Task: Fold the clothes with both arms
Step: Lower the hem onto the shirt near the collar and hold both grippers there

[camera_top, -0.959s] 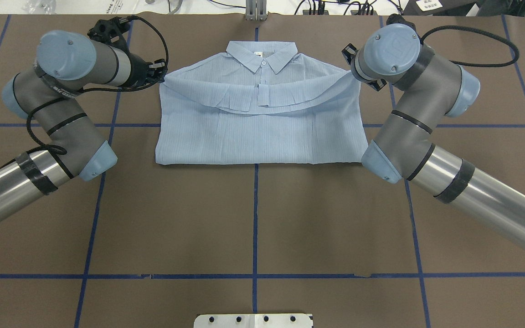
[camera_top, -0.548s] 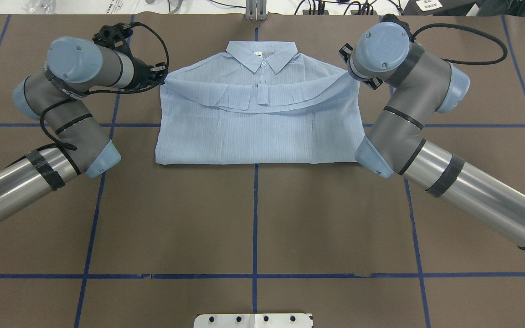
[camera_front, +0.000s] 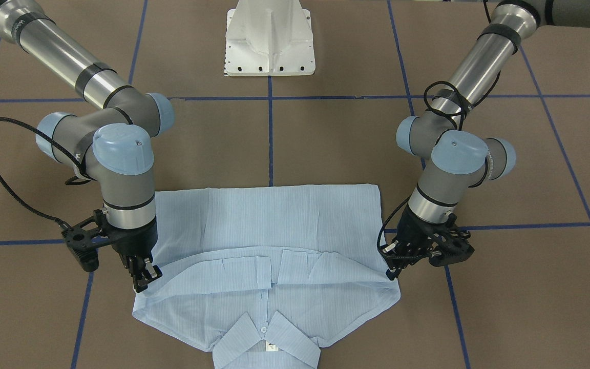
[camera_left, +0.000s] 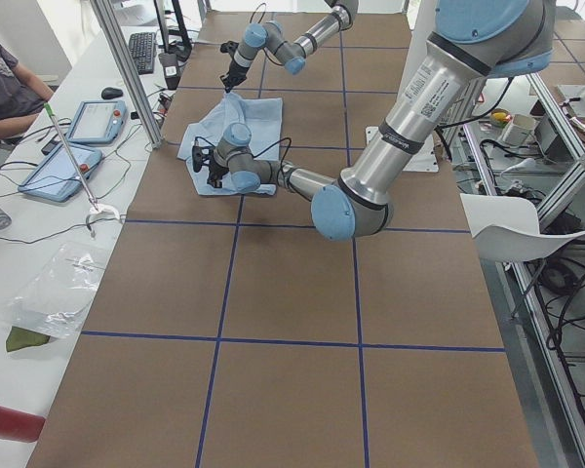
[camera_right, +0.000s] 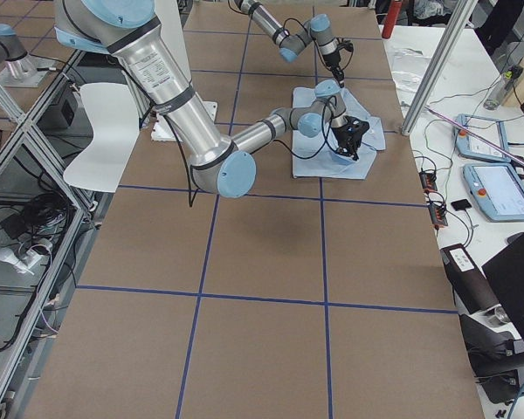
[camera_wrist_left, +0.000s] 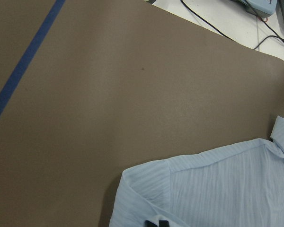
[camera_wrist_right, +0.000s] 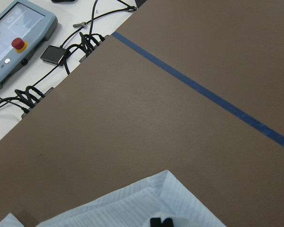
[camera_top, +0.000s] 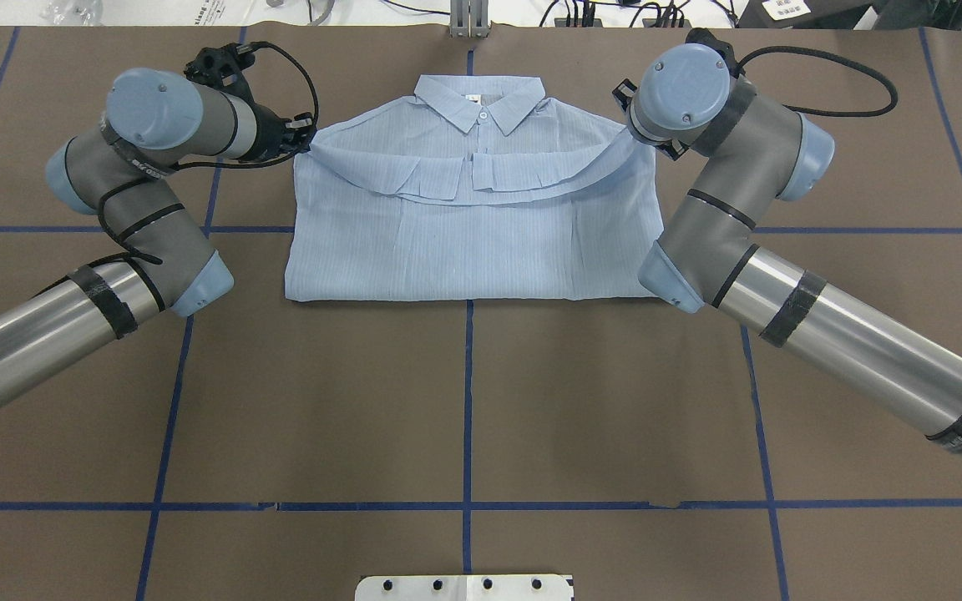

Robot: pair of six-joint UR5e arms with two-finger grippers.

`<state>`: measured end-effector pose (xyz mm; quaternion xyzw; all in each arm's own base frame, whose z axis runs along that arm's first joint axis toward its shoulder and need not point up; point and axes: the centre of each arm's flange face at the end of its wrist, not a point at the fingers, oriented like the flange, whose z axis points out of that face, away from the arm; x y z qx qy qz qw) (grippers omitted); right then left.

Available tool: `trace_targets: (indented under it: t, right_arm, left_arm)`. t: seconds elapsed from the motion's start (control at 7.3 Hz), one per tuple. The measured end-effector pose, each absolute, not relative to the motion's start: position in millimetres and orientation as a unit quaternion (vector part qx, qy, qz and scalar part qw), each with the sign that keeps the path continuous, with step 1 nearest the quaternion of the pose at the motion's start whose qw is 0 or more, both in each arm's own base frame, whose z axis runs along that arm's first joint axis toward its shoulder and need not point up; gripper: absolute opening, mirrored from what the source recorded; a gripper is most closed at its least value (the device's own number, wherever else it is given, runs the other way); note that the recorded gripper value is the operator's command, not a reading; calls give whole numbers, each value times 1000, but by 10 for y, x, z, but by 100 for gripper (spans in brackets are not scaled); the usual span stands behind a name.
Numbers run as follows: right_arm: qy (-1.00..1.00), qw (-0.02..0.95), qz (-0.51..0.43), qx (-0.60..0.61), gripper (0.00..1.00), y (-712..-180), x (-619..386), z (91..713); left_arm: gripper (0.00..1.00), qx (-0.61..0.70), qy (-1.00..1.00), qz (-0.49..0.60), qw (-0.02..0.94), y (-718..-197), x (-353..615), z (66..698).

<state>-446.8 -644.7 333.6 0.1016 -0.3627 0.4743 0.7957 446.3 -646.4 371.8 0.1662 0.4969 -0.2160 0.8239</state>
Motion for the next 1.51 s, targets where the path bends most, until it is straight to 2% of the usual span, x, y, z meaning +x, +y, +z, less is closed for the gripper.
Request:
trace_targets:
  t: [0.14, 0.41, 0.55, 0.82, 0.96, 1.23, 1.51]
  right_arm:
    - [-362, 796, 475, 102, 0, -6472, -4481, 3384]
    - [-355, 798, 477, 101, 0, -6510, -4484, 3477]
    - [-354, 798, 477, 100, 6, -6521, -4488, 3494]
    - [-357, 796, 478, 101, 52, -6544, -4504, 3420]
    - [-359, 795, 478, 101, 58, -6549, -4509, 3392]
    - [-364, 791, 480, 103, 63, -6569, -4448, 3339]
    - [-388, 787, 469, 96, 67, -6205, -4247, 3347]
  left_arm:
    - [0, 166, 495, -217, 825, -6476, 4460, 3752]
    - [18, 169, 489, -223, 826, -6499, 4453, 3806]
    - [25, 170, 488, -225, 826, -6505, 4455, 3808]
    - [34, 170, 488, -225, 826, -6505, 4460, 3814]
    - [34, 170, 488, -226, 826, -6508, 4453, 3818]
    - [34, 172, 489, -228, 824, -6532, 4397, 3813]
    - [34, 175, 492, -230, 821, -6558, 4316, 3792]
